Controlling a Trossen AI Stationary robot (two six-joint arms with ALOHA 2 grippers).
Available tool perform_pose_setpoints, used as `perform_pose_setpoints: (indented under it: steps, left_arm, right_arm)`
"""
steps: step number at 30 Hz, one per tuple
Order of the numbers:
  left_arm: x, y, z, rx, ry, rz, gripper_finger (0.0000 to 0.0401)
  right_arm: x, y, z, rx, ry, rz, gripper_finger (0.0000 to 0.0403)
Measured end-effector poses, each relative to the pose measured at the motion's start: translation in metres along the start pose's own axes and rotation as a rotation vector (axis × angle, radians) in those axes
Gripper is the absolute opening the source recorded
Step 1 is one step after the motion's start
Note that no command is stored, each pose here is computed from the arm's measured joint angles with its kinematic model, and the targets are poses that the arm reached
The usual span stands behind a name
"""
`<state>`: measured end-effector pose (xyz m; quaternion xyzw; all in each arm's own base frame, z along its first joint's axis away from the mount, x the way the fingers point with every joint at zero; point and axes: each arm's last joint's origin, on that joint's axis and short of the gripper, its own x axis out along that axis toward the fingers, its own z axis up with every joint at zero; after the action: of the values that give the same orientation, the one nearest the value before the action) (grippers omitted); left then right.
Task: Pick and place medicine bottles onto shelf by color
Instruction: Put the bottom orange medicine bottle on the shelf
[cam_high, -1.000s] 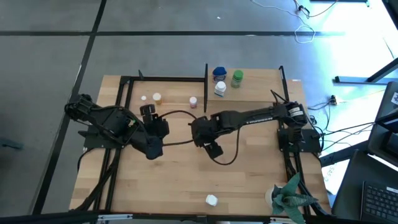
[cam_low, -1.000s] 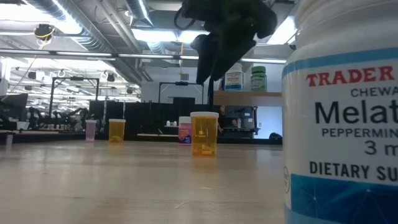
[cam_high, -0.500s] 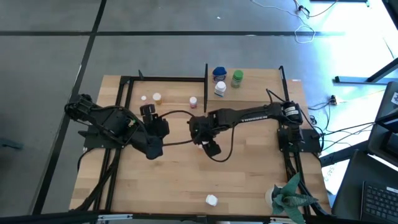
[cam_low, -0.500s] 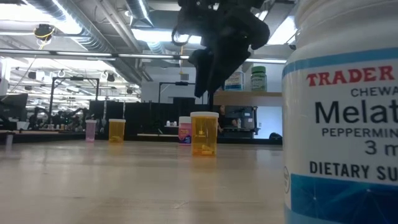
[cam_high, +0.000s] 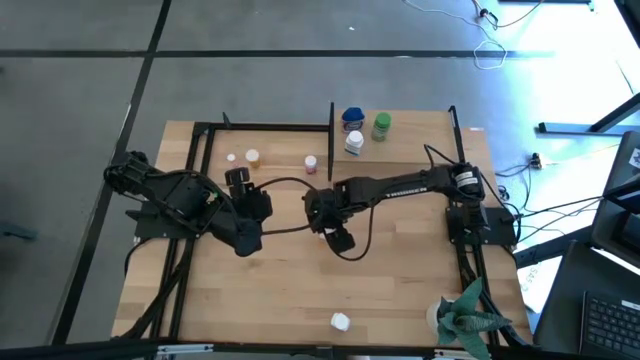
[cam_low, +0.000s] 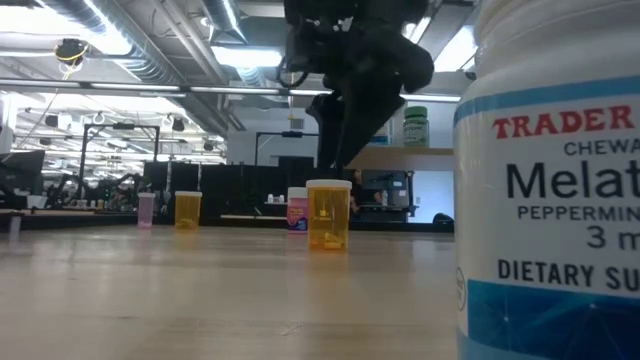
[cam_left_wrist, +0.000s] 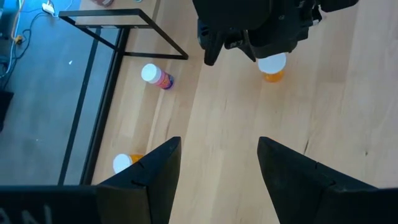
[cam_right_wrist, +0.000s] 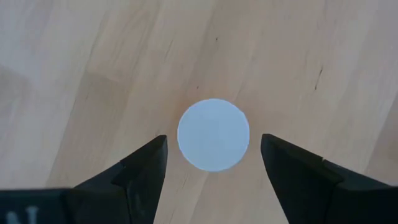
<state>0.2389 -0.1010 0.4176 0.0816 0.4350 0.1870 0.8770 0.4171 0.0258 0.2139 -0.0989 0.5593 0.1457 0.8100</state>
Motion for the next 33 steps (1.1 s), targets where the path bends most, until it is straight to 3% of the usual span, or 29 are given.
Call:
perform_pose_setpoints:
  steps: [33]
  left_arm:
    - [0.000,0.000,0.000,0.000,0.001,0.000,0.0207]
  right_arm:
    - [0.030,-0.009,-0.008,0.024,-0.026,-0.023,0.0262]
